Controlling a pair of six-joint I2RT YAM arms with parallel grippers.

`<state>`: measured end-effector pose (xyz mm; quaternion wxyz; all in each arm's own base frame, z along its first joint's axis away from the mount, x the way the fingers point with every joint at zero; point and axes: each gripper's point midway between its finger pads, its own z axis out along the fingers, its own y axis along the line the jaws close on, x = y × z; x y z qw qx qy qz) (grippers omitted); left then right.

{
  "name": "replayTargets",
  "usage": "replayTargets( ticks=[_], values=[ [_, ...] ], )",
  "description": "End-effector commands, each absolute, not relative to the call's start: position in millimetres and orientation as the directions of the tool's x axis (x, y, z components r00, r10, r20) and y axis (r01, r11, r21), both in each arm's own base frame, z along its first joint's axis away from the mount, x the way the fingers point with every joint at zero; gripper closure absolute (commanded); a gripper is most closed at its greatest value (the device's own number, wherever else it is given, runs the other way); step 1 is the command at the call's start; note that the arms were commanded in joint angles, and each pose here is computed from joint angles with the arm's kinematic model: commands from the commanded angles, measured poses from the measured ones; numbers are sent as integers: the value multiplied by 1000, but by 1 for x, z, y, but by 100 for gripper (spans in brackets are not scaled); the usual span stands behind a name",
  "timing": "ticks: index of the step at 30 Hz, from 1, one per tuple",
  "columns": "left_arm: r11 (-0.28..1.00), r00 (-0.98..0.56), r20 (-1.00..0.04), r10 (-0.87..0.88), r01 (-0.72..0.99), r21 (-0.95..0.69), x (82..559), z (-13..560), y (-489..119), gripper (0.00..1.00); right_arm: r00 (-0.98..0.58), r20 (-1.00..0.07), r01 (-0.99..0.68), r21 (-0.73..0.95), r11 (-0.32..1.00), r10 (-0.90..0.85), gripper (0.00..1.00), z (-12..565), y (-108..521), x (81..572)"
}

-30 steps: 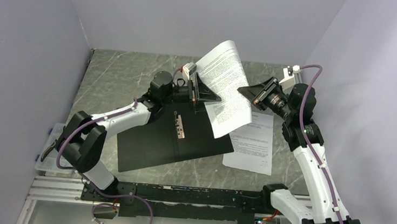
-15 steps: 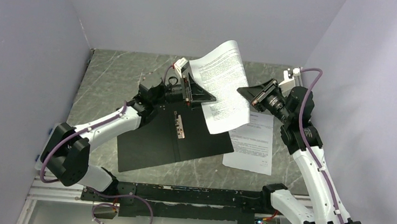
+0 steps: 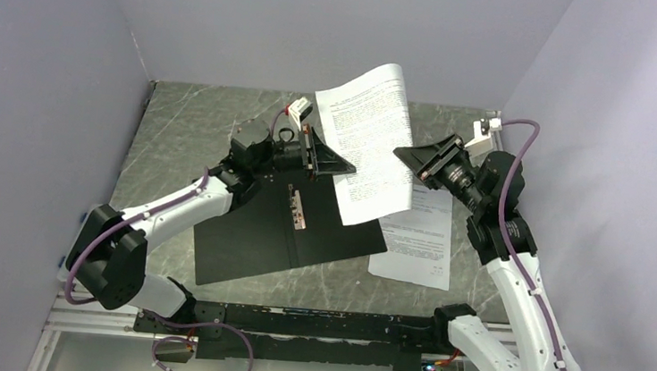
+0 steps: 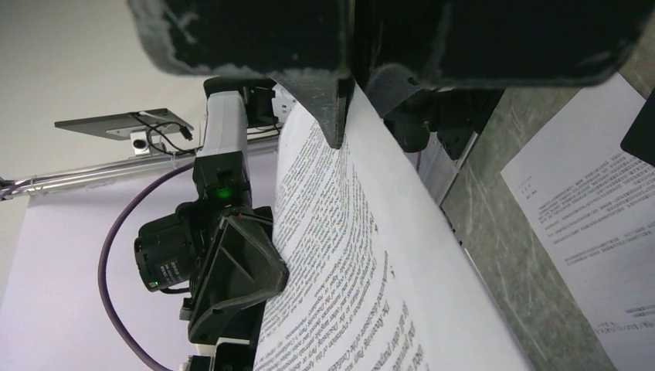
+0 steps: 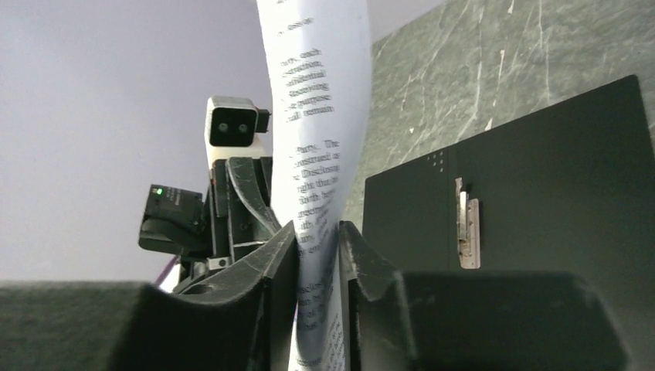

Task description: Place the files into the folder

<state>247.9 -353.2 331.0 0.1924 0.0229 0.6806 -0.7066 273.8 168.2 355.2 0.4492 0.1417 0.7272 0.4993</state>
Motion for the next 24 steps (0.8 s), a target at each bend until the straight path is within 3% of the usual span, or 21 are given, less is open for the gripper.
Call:
replayTargets(
  ticks=[1, 8, 18, 24],
  values=[
    [-34, -887, -395, -238, 414, -910, 234, 366, -346, 97, -529, -560, -309, 827, 470, 637, 67, 360, 170, 270],
    [-49, -845, -495, -202, 514, -857, 212, 404, -336, 97, -540, -574, -401, 819, 412, 616, 42, 353, 181, 269],
    [-52, -778, -603, -179, 619, -784, 186, 456, -315, 97, -587, -481, -450, 862, 231, 651, 7, 341, 194, 267],
    [-78, -756, -633, -167, 650, -756, 179, 469, -313, 97, -632, -367, -489, 872, 16, 682, 0, 355, 201, 255]
  ],
)
